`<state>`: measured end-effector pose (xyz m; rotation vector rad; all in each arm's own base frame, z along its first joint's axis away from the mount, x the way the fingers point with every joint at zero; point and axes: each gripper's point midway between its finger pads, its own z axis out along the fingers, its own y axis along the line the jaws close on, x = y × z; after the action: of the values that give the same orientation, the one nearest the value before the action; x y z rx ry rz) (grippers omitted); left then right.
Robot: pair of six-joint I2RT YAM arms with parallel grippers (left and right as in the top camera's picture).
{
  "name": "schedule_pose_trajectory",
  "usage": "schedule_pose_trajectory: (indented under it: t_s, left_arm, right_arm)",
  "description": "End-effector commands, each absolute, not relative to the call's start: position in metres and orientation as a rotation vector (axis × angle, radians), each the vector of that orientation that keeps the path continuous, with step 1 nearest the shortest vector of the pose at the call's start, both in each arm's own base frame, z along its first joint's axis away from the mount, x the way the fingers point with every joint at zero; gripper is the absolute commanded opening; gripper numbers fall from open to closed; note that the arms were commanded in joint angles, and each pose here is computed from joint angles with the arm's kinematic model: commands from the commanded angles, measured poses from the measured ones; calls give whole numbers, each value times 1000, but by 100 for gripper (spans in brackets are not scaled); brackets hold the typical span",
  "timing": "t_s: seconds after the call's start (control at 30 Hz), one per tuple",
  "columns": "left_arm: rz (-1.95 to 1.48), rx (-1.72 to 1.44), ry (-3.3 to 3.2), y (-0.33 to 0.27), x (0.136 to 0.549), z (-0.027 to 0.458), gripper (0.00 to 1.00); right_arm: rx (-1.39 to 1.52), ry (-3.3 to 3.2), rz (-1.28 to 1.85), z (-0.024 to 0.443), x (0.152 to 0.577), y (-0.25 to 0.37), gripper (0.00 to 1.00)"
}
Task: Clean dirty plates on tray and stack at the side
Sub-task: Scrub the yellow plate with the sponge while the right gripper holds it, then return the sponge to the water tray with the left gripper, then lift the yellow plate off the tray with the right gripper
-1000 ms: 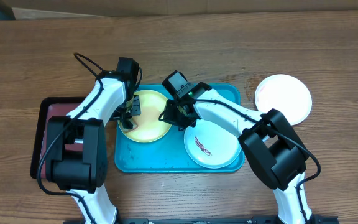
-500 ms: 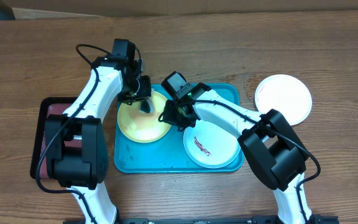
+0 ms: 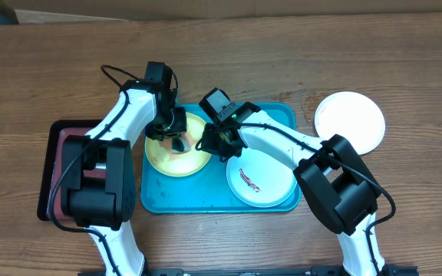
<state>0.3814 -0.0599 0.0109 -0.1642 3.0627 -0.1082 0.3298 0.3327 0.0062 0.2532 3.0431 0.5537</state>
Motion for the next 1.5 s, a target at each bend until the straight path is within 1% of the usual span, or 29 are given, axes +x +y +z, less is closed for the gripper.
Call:
schedule_pose_trajectory:
  t_s: [0.0, 0.13, 0.23, 0.4, 0.53, 0.63, 0.77, 0.9, 1.1, 1.23, 1.37, 1.47]
  left_arm:
    - [526, -298, 3015, 16, 368, 9, 4]
    - [792, -338, 2950, 44, 366, 35, 4]
    - [836, -474, 2882, 49, 373, 64, 4]
    - [568, -566, 2844, 25, 394, 116, 4]
    - [292, -596, 2759, 7, 402, 170, 4]
    - [162, -649, 2680, 15, 388, 212, 4]
    - [39, -754, 2681, 30, 354, 236, 4]
    - [82, -874, 2708, 55, 320, 238, 4]
    - [112, -1081, 2711, 81, 301, 217, 4]
    - [111, -1180, 2718, 94, 293, 194, 4]
    - [49, -1261, 2729, 100, 285, 177, 4]
    - [52, -1310, 2712, 111, 280, 174, 4]
  right_arm:
    - [274, 3072, 424, -13, 324, 314, 4]
    - [224, 3072, 417, -13, 324, 314, 4]
    - [194, 3071, 425, -13, 324, 315, 4]
    - [6, 3070, 520, -3, 323, 328, 4]
    - [-85, 3037, 570, 13, 327, 336, 4]
    - [-218, 2971, 597, 41, 333, 341, 4]
    - [-275, 2876, 540, 82, 341, 335, 4]
    - [-328, 2716, 342, 124, 351, 320, 4]
    - [-347, 2397, -83, 189, 355, 296, 4]
    - [-443, 2200, -355, 216, 350, 293, 4]
    - [-487, 2061, -515, 237, 344, 293, 4]
    - [-518, 1981, -617, 251, 345, 291, 4]
